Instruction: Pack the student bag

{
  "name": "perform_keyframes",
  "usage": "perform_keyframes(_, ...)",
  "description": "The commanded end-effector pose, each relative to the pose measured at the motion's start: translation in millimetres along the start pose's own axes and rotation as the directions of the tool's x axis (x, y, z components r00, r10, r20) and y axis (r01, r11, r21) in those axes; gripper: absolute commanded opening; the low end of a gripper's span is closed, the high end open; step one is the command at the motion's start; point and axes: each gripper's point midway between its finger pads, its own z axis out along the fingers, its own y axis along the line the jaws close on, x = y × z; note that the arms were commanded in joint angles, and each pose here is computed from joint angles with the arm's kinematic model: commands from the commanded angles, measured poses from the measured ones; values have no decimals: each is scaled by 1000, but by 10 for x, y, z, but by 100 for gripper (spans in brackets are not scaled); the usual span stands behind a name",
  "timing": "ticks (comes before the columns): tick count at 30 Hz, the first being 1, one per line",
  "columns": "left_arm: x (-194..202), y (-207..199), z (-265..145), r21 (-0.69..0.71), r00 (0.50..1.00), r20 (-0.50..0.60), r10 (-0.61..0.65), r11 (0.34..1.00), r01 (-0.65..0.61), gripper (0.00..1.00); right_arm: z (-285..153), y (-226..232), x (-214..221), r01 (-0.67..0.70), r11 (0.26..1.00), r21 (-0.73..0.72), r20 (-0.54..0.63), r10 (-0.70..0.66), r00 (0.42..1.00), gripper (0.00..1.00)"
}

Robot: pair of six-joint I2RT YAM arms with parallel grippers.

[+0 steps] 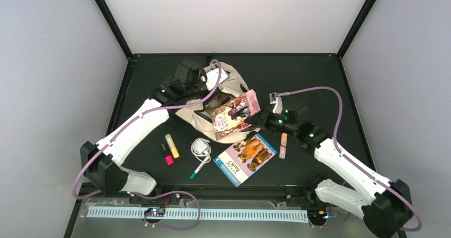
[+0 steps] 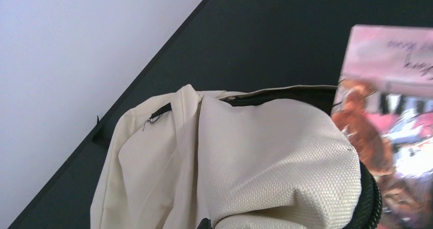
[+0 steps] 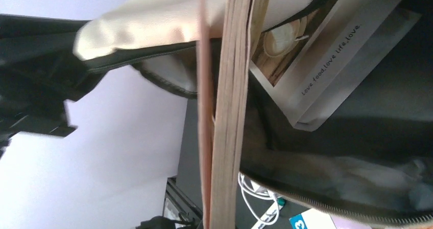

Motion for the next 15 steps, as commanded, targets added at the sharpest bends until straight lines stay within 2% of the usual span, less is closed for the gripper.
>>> perform_keyframes(1, -315, 59, -217, -6, 997, 81, 9, 1000, -9, 2, 180, 69, -276, -50, 999, -8, 110, 51, 993, 1)
perform_keyframes(5, -259, 7, -247, 15, 998, 66, 24, 1000, -25, 2, 272, -27, -679, -88, 996, 32, 300, 75, 951, 1)
perform_keyframes(10, -205, 14, -227, 6, 998, 53, 35, 999, -35, 2, 403, -102, -1132, -161, 987, 11, 497, 135, 857, 1)
perform_keyframes(13, -227, 58, -213, -13, 998, 58, 36, 999, -35, 1, 588, -273, -1246, -231, 973, 25, 537, 181, 824, 1)
perform_keyframes(15, -253, 103, -189, -29, 997, 63, 35, 999, -33, 2, 775, -267, -1234, -256, 967, 7, 502, 218, 837, 1)
